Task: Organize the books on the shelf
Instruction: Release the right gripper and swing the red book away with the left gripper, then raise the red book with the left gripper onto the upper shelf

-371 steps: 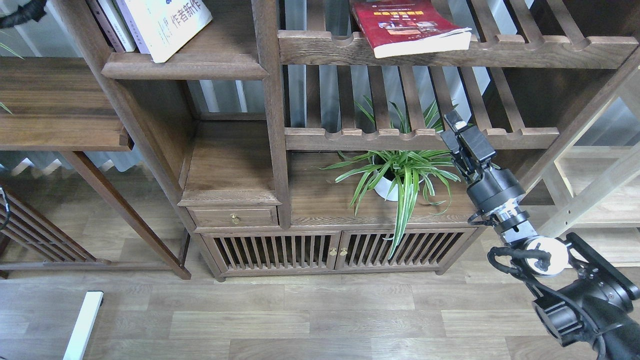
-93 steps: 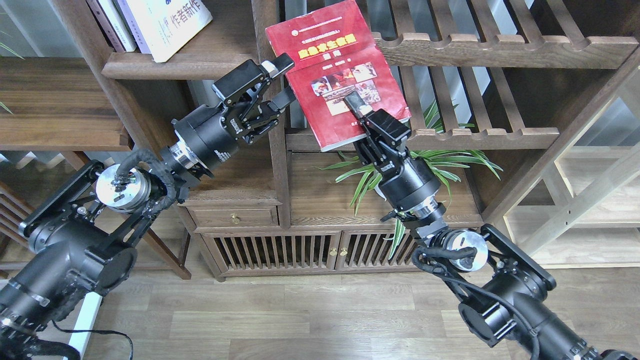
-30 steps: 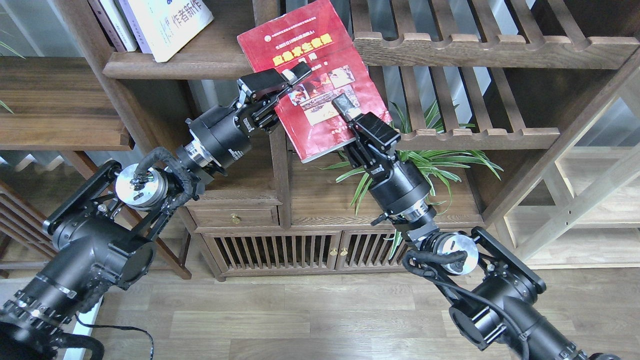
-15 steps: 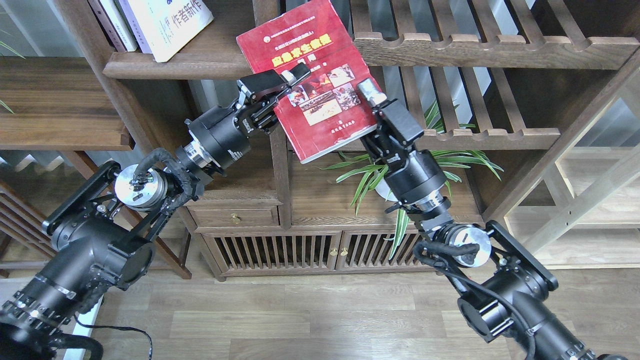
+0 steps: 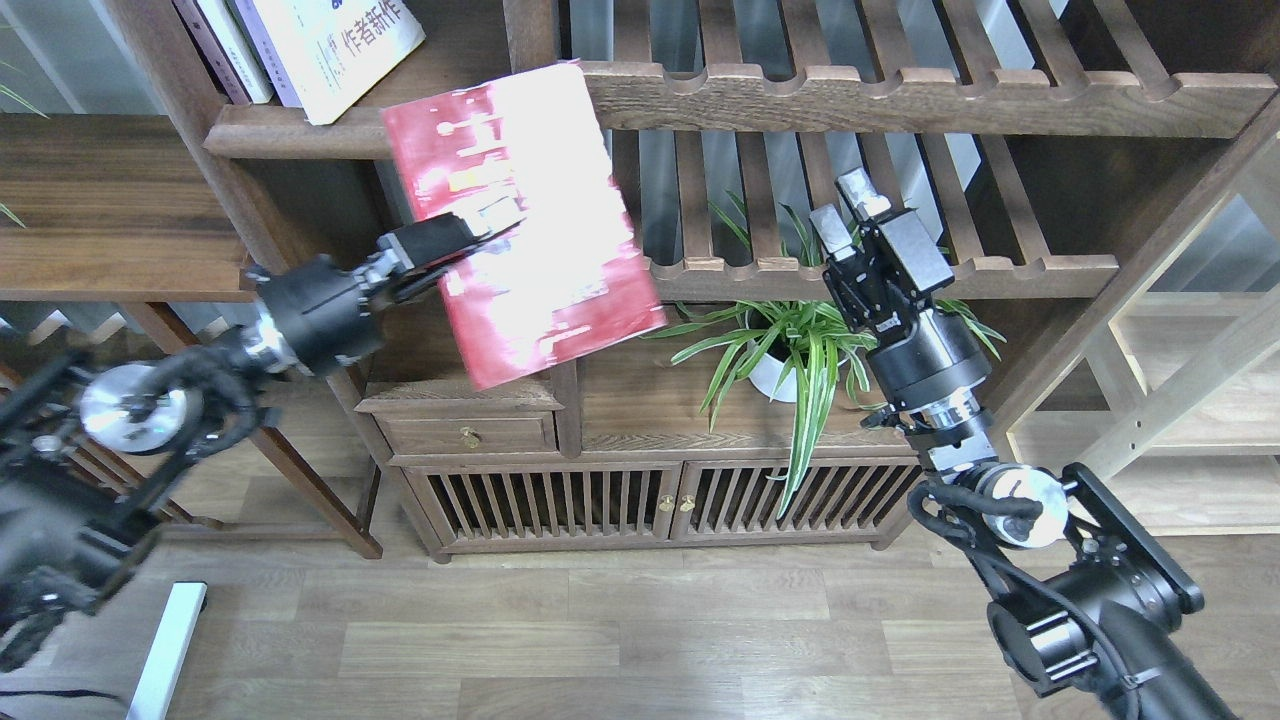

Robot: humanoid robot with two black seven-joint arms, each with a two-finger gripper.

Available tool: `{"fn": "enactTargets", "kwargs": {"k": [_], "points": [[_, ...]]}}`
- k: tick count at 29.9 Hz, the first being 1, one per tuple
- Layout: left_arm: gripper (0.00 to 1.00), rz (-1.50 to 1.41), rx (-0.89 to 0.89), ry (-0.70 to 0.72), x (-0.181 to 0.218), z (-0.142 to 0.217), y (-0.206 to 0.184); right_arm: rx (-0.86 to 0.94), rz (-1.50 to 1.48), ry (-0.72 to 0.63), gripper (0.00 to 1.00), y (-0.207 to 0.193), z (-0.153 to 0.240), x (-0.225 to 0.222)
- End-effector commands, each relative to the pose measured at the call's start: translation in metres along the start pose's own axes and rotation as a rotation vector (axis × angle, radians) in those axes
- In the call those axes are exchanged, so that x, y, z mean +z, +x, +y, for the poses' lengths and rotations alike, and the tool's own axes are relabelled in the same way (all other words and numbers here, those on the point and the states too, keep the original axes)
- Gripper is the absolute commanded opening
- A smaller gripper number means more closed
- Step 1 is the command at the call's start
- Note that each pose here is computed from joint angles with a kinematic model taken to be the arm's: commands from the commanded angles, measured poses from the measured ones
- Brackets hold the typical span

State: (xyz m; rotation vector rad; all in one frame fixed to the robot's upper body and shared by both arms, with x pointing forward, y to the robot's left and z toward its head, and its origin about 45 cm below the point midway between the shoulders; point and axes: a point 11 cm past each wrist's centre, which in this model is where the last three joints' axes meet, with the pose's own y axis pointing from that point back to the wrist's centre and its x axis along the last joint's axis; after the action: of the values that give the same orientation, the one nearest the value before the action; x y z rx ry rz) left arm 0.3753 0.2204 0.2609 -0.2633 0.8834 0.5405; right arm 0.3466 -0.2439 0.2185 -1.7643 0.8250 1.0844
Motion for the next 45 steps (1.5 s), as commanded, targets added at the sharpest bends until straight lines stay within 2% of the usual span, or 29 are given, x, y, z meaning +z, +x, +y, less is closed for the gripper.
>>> {"fn": "enactTargets", "kwargs": {"k": [1, 9, 18, 25, 31, 40, 45], "points": [[0.00, -0.107, 0.091, 0.002, 0.025, 0.028, 0.007, 0.004, 0.008, 0.006, 0.76, 0.001, 0.000, -0.005], [0.00, -0.340, 0.205, -0.033, 0.082, 0.074, -0.009, 0.043, 0.048, 0.004, 0.76, 0.010, 0.003, -0.019], [0.00, -0.602, 0.239, -0.049, 0.119, 0.087, -0.050, 0.102, 0.086, -0.012, 0.79, 0.024, 0.014, -0.028], [0.00, -0.748, 0.325, -0.078, 0.143, 0.098, -0.057, 0.117, 0.088, -0.028, 0.79, 0.028, 0.016, -0.025], [0.00, -0.802, 0.328, -0.072, 0.149, 0.089, -0.063, 0.117, 0.085, -0.031, 0.79, 0.028, 0.016, -0.023], [0.00, -0.887, 0.271, -0.065, 0.139, 0.040, -0.072, 0.123, 0.100, -0.058, 0.79, 0.030, 0.017, -0.017], [0.00, -0.920, 0.266, -0.055, 0.134, 0.028, -0.074, 0.126, 0.102, -0.069, 0.79, 0.031, 0.018, -0.014]]}}
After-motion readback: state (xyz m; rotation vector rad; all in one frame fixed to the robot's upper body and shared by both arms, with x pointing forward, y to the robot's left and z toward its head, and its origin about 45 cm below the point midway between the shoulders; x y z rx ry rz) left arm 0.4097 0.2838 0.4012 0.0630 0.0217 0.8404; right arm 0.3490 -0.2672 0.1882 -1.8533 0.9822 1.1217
